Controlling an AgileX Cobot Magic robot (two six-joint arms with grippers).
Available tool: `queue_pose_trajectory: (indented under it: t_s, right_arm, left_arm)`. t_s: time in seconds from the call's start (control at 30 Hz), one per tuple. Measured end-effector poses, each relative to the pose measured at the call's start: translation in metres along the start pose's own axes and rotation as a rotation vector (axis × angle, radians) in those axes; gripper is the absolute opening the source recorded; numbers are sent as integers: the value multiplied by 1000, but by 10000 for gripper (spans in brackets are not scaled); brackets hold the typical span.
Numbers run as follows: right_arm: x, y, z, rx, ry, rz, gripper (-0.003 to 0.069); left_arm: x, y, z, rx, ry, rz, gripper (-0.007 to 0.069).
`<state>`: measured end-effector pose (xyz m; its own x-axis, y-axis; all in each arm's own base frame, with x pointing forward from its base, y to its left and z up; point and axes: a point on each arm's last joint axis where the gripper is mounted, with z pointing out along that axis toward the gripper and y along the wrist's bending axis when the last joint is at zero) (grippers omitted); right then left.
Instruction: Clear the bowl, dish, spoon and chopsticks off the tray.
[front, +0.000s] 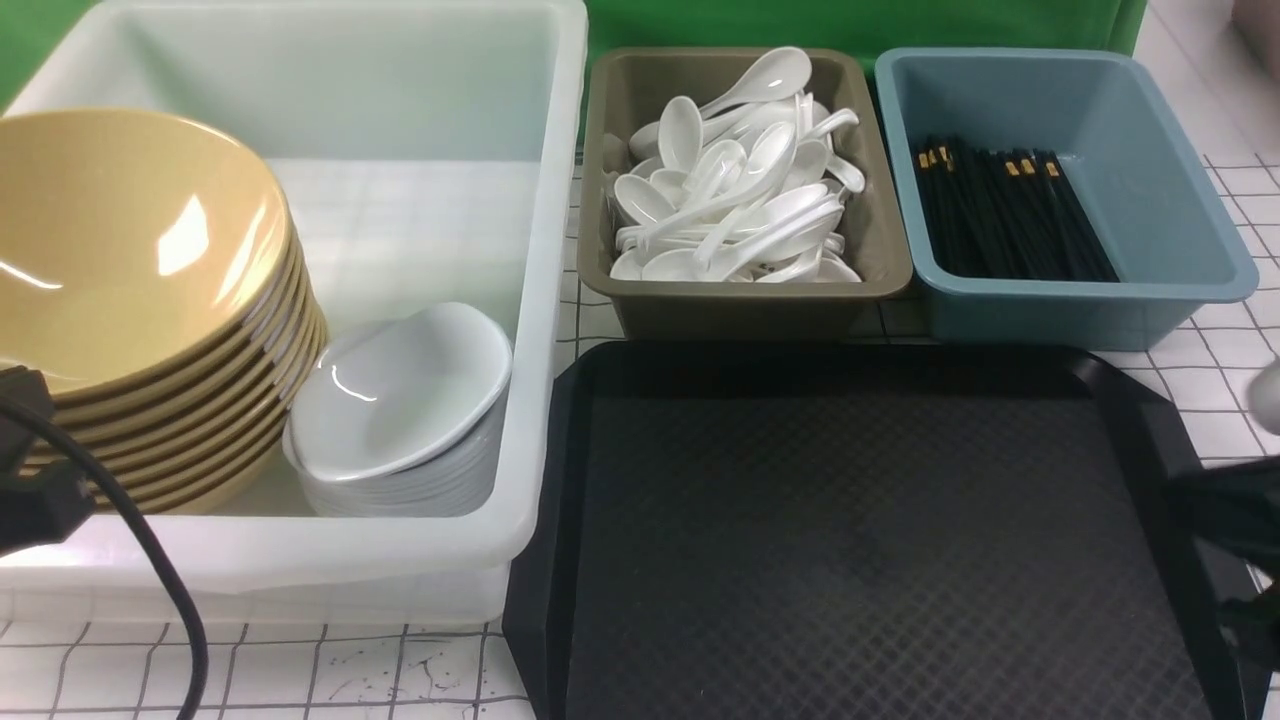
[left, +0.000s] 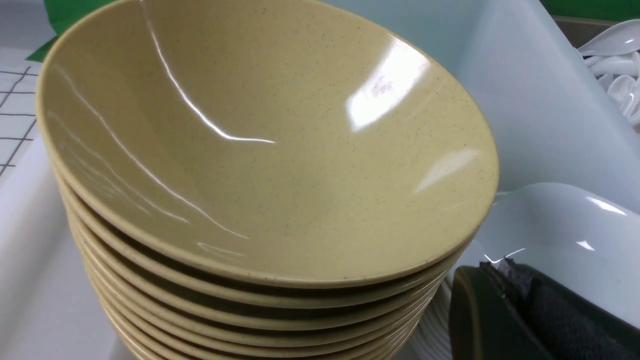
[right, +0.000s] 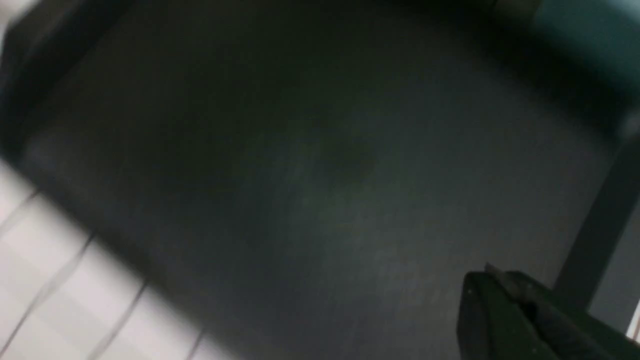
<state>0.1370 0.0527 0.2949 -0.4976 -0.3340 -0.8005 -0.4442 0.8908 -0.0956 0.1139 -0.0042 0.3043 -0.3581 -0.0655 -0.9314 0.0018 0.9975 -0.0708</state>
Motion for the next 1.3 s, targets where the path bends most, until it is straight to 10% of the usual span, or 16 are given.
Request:
queue_pose_trajectory:
  t_s: [0.17,0.47,1.3]
  right_arm:
    - [47,-5,-18,256,-424,19,36]
    - [125,-1,-23,408,-688,102,36]
    - [156,-6,-11,509,-350,313,36]
  left_arm:
    - [0,0,0,1,0,-3,-12]
    - [0,0,0,3,2,-8,-12]
    - [3,0,0,0,30,-10,-12]
